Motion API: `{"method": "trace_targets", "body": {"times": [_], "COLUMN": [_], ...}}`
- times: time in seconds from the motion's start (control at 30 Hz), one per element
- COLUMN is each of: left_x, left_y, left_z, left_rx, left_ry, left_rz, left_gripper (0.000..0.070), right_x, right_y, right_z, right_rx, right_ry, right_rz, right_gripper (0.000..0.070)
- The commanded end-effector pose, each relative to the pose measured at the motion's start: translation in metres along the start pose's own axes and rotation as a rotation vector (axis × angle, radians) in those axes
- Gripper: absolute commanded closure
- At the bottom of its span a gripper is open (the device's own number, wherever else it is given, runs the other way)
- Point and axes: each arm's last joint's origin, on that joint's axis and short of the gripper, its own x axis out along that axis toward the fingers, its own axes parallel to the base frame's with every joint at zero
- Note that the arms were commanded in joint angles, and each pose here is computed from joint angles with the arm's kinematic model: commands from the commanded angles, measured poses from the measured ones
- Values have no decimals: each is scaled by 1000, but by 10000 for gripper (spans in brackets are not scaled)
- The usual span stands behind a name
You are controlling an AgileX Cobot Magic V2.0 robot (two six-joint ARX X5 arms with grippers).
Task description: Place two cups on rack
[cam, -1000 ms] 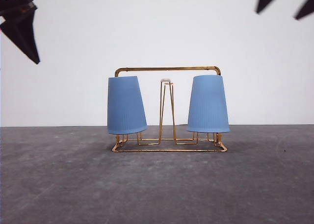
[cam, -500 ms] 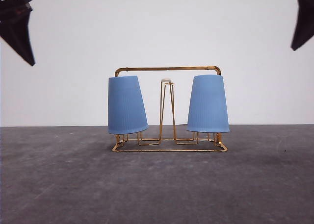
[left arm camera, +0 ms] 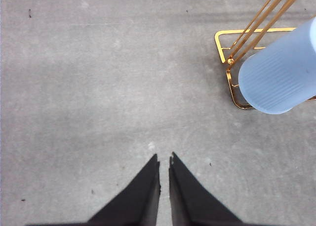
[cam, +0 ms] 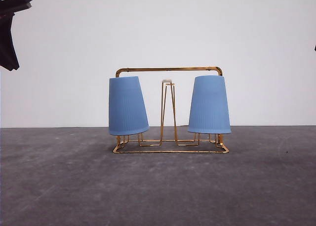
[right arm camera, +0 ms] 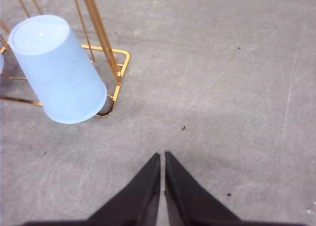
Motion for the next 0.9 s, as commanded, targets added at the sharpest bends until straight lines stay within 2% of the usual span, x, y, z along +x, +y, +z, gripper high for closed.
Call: {"method": "trace_targets", "body": {"times": [0.0,0.2,0.37,0.5,0.67,0.87], "left_x": [0,-3,-9,-15,-20,-15], "left_y": [-1,0,2,5,15,24], "left_z": [3,3,0,-13,-53,-125], "left_rx": [3,3,70,81,47,13], "left_ry": [-9,-16,-39,-115,-272,-359], "left_rz": [-4,2,14,29,65,119], "left_gripper": [685,685,685,685,685,685], "right_x": [-2,-2,-2,-2,-2,-2], "right_y": [1,1,1,1,1,1], "right_z": [5,5,5,5,5,5], "right_rx": [12,12,12,12,12,12], "right_ry": [-19,-19,-20,-19,-19,-20], "right_rz": [3,3,3,3,2,3], "right_gripper": [689,689,689,689,689,689]}}
